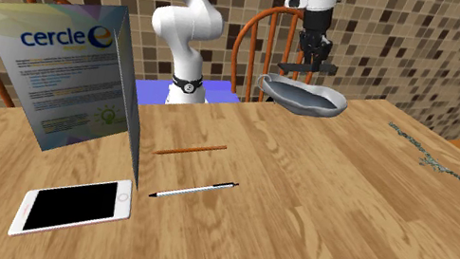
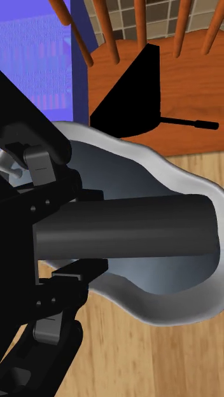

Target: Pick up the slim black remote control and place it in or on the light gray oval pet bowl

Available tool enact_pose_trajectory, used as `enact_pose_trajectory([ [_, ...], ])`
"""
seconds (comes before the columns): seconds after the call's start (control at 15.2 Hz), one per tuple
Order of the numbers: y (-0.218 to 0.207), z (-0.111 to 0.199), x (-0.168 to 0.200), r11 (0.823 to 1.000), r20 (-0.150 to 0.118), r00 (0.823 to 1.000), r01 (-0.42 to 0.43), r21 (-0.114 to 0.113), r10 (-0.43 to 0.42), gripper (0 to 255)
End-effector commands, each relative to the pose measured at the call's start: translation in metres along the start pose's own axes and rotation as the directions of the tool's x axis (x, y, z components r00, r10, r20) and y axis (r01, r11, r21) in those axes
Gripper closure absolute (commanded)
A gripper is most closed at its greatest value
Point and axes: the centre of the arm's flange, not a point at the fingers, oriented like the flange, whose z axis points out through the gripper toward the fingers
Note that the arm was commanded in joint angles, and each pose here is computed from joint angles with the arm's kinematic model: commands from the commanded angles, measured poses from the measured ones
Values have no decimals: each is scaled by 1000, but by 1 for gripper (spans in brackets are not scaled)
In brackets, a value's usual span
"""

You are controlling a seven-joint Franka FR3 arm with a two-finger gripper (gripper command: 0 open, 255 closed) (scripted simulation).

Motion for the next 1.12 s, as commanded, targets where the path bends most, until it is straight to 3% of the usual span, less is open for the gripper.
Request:
enact_pose_trajectory([
  [0.0, 7, 7, -1, 1000, 0, 1000, -1, 0, 1, 255],
  [0.59, 9, 53, 9, 1000, 0, 1000, -1, 0, 1, 255],
  [1.06, 9, 53, 9, 1000, 0, 1000, -1, 0, 1, 255],
])
